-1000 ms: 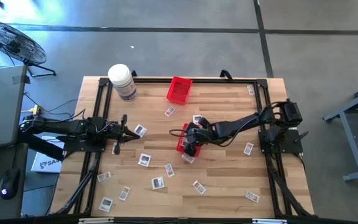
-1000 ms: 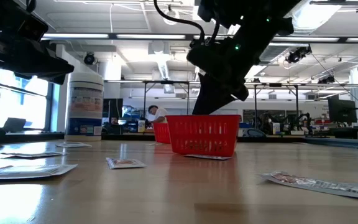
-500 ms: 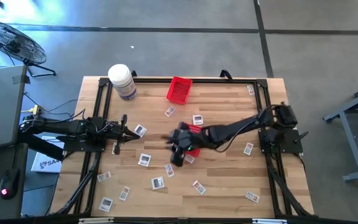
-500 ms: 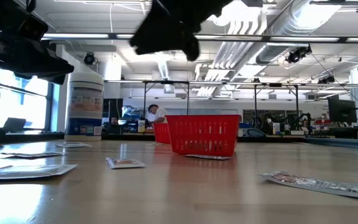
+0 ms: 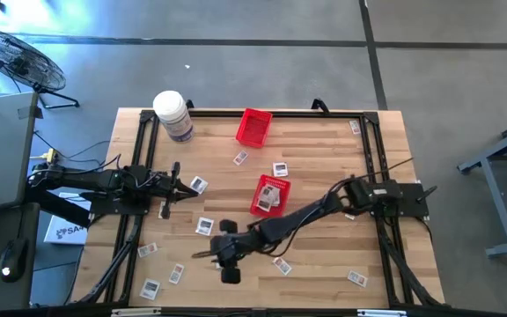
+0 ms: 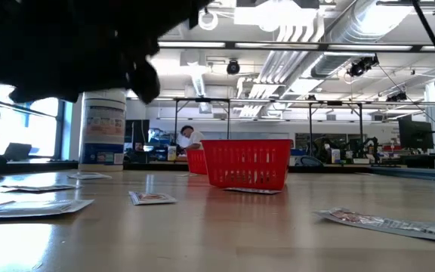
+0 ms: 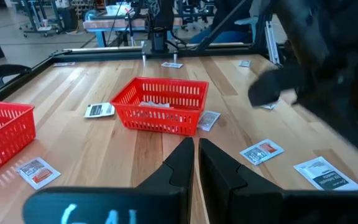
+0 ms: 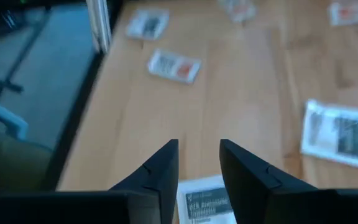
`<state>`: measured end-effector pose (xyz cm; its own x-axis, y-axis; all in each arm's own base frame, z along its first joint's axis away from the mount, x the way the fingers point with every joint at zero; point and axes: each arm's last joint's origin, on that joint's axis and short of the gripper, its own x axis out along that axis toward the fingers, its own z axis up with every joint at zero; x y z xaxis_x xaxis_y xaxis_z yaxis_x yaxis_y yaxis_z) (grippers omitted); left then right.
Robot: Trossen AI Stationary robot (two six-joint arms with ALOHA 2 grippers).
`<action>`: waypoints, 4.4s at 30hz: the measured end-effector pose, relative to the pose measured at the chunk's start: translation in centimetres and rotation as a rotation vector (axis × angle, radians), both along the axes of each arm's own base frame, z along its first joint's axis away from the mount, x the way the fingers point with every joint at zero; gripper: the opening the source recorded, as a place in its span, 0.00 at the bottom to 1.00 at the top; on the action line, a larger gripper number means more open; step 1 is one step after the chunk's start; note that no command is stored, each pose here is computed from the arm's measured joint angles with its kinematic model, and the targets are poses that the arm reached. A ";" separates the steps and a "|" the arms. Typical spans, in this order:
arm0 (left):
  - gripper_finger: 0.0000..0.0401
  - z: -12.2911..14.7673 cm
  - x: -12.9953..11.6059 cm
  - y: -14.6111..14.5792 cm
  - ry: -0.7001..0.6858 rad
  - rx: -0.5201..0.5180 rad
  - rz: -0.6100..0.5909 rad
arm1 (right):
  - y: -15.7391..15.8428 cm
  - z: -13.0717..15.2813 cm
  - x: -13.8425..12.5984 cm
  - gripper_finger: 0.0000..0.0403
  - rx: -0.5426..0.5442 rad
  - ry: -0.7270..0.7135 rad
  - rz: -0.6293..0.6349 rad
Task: Pick & Place First Aid Supplies
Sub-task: Put the white towelette pack into the bottom red bin
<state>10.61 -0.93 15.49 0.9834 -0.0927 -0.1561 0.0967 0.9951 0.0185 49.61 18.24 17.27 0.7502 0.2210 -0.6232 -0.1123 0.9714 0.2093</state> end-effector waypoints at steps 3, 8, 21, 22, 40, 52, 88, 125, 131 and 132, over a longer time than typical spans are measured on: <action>0.05 0.0 0.0 0.0 0.000 0.000 0.000 | 1.0 -1.5 0.3 0.30 -0.026 0.065 0.013; 0.05 0.0 0.0 0.0 0.000 0.000 0.000 | 2.9 -2.7 -0.7 0.32 -0.079 0.101 0.039; 0.05 0.0 0.0 0.0 0.000 0.000 0.000 | 3.2 -7.0 -2.4 0.32 -0.184 0.010 0.033; 0.05 0.0 0.0 0.0 0.000 0.000 0.000 | 3.0 -7.2 -2.5 0.32 -0.187 0.009 0.029; 0.05 0.0 0.0 0.0 0.000 0.000 0.000 | 1.9 -7.4 -2.0 0.32 -0.251 -0.022 0.013; 0.05 0.0 0.0 0.0 0.000 0.000 0.000 | 1.0 -9.4 -2.9 0.32 -0.216 -0.067 -0.019; 0.05 0.0 0.0 0.0 0.000 0.000 0.000 | 0.1 -5.5 -2.7 0.24 -0.207 -0.176 -0.299; 0.05 0.0 0.0 0.0 0.000 0.000 0.000 | -0.1 -7.7 -3.3 0.28 -0.244 -0.010 -0.143; 0.05 0.0 0.0 0.0 0.000 0.000 0.000 | -0.4 -8.0 -3.5 0.24 -0.284 0.029 -0.159; 0.05 0.0 0.0 0.0 0.000 0.000 0.000 | -0.5 -8.0 -3.5 0.22 -0.286 0.032 -0.162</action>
<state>10.60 -0.93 15.49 0.9834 -0.0924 -0.1560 0.0964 0.9952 0.0185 46.12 17.72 9.28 0.7406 -0.0872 -0.6663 0.0510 0.9960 -0.0737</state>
